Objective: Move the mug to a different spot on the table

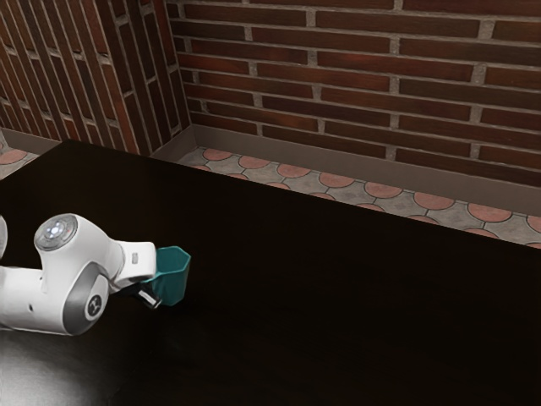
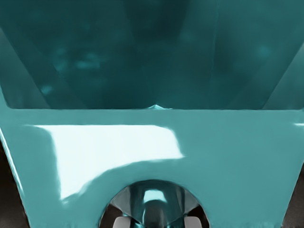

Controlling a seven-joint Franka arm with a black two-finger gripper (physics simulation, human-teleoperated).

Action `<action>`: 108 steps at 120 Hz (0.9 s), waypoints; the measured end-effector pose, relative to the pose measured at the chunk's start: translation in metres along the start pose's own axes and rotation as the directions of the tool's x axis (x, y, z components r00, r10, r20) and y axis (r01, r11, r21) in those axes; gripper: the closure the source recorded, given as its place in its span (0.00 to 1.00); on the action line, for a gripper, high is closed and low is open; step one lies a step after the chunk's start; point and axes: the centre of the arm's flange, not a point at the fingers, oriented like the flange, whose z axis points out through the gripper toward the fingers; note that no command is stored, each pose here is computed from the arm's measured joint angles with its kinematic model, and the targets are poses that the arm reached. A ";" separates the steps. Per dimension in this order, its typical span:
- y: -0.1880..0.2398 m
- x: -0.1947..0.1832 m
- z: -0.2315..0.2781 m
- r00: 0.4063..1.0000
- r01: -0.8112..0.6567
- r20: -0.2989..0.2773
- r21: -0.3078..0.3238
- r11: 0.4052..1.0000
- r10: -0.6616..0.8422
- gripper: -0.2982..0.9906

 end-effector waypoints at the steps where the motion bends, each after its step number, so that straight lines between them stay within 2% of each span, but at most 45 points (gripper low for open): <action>1: 0.000 0.000 0.001 1.000 -0.002 0.000 -0.002 1.000 0.002 0.77; 96: 0.002 -0.008 0.026 0.989 -0.150 -0.004 -0.064 0.987 0.150 0.77; 108: 0.002 -0.011 0.027 0.988 -0.156 0.003 -0.069 0.985 0.157 0.61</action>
